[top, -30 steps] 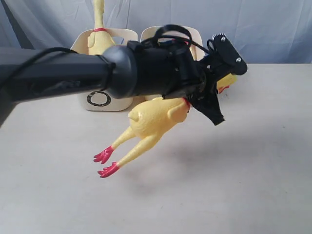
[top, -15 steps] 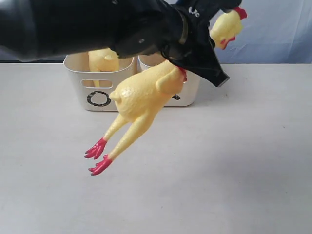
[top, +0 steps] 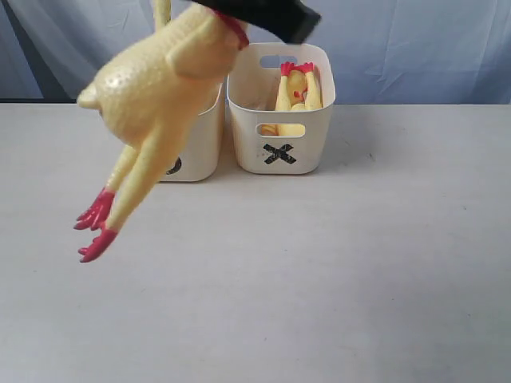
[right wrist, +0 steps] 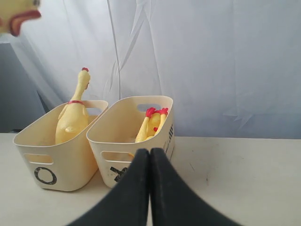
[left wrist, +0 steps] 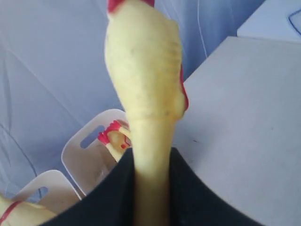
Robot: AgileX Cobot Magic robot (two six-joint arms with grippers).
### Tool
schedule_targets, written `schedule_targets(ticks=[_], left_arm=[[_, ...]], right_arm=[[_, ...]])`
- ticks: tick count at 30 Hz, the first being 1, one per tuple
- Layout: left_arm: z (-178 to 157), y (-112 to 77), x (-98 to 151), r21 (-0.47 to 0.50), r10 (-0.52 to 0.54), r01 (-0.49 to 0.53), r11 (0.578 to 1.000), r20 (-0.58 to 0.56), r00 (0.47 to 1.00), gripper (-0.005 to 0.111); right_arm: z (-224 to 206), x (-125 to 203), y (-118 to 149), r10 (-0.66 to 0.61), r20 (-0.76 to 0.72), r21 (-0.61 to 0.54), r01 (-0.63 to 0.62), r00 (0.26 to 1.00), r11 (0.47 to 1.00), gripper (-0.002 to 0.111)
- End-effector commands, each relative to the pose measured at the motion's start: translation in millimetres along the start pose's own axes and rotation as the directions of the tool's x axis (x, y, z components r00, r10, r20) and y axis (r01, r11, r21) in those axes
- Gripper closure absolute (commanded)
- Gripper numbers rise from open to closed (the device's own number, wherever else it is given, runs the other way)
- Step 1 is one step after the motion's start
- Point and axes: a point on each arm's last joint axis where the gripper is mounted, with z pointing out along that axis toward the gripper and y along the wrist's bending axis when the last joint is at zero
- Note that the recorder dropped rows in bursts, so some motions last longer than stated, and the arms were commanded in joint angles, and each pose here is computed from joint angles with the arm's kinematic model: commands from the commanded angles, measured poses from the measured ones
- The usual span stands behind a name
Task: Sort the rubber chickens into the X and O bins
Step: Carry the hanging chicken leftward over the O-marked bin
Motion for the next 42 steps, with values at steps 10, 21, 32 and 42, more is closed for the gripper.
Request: schedule_targets(ticks=[10,21,32,42], left_arm=[[-85,90.4,-13,-0.237,-0.130,0.191,0.953,0.249,0.960,0.107],[-108,152.3,-8,-0.398,-0.117,0.323,0.859,0.461,0.880,0.107],[-86,230.5,36,-0.410,-0.259,0.619,0.670,0.652,0.712,0.107],[-14,265.3,81,-0.313,-0.224,0.704,0.638,0.799,0.558,0.107]], right_arm=[[0,1,-1,-0.008,0.003,0.002,0.008,1.000,1.000,0.109],[0,1,0,-0.008,0.003,-0.003,0.008,1.000,1.000,0.109],[-1,0,2,-0.008,0.004,-0.028,0.008,1.000,1.000,0.109],[-1,0,2,-0.008,0.004,-0.030,0.008,1.000,1.000,0.109]])
